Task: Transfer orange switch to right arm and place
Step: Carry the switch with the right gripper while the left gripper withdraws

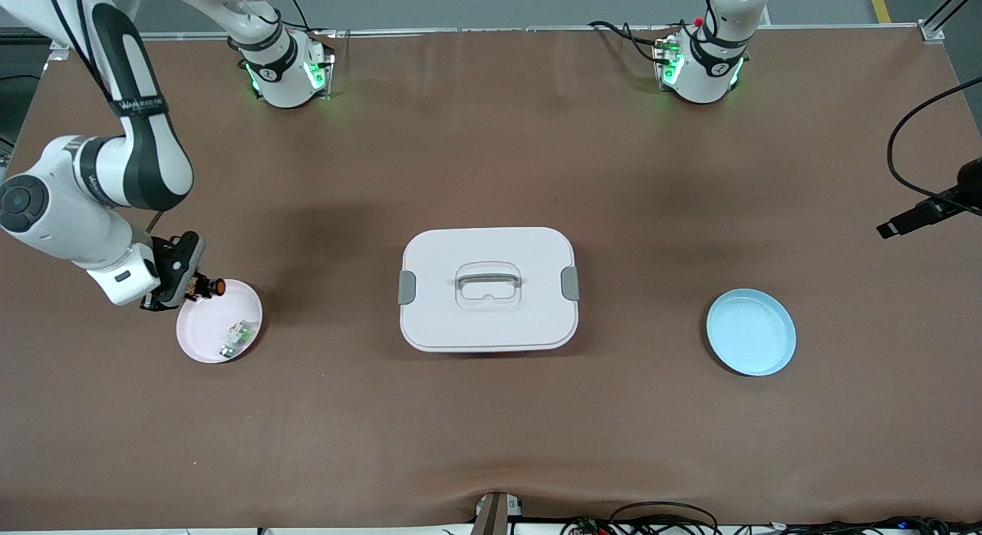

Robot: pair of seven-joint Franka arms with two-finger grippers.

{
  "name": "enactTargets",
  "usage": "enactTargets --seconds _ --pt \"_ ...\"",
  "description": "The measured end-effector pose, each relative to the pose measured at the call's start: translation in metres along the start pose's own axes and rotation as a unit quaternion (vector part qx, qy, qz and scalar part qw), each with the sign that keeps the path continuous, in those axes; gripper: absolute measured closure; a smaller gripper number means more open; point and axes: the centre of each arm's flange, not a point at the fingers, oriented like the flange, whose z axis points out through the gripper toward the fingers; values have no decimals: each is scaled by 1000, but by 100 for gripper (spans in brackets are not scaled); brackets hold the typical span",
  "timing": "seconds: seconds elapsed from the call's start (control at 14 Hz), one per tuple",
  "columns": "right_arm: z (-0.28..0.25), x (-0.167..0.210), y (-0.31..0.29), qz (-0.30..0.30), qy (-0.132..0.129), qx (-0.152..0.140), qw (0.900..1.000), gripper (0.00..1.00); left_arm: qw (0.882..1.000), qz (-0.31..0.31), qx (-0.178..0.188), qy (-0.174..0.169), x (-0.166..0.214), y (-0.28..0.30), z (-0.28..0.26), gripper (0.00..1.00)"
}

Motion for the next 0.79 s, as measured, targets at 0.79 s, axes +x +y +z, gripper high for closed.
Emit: enactTargets --seconds 0.79 --pt "88 -22 -1 9 -4 -35 999 58 1000 14 11 4 2 -1 -3 0"
